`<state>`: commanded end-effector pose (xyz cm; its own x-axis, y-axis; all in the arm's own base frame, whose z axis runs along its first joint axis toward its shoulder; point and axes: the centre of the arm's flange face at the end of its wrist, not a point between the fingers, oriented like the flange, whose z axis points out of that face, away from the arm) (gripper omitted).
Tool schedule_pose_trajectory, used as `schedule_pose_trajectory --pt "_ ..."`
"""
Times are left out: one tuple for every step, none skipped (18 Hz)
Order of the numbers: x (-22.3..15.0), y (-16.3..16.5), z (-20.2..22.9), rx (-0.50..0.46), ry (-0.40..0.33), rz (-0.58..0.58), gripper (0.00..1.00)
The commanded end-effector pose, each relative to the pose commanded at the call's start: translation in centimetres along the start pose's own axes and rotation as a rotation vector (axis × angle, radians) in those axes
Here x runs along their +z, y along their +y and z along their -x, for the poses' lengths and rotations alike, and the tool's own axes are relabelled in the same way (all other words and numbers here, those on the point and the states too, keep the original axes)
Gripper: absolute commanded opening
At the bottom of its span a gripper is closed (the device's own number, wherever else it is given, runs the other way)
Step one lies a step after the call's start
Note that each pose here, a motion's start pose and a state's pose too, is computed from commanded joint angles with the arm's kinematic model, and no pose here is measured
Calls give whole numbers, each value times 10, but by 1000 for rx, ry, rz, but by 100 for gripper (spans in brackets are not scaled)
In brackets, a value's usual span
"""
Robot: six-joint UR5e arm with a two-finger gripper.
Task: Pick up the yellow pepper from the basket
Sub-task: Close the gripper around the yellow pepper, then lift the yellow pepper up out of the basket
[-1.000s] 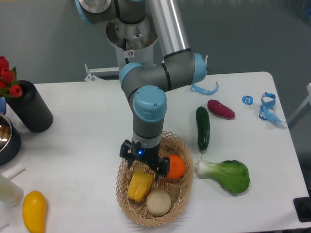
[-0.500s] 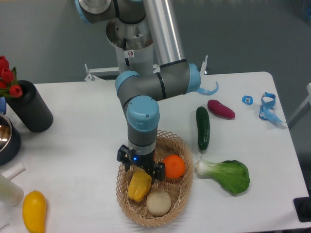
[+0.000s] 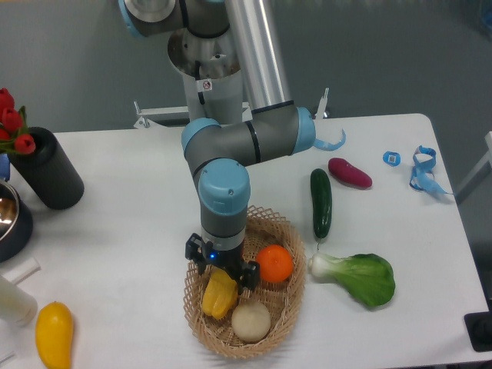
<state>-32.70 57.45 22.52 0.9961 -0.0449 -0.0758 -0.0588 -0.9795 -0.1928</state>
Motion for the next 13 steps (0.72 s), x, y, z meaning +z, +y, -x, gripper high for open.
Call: schedule_pose_trajectory --pt "-1 0 0 0 -1 -1 37" --pt "-4 -1 0 2 -4 -4 32" --pt "-5 -1 1 2 -6 -7 24" --pt "-9 -2 2 1 -11 -11 18" --pt "-11 -3 3 2 -15 -15 18" --pt "-14 -4 3 4 -19 -18 17" --pt "-21 -5 5 6 -26 -28 17" --pt "-43 -10 10 10 -52 -59 17" --pt "-58 -11 13 9 -69 -79 17" --pt "-76 -10 19 2 -89 -101 17" --pt "-93 -9 26 -9 -103 -127 18" --pt "-107 -9 31 -18 -105 -162 17" --pt "-118 -9 36 -27 -97 -198 18"
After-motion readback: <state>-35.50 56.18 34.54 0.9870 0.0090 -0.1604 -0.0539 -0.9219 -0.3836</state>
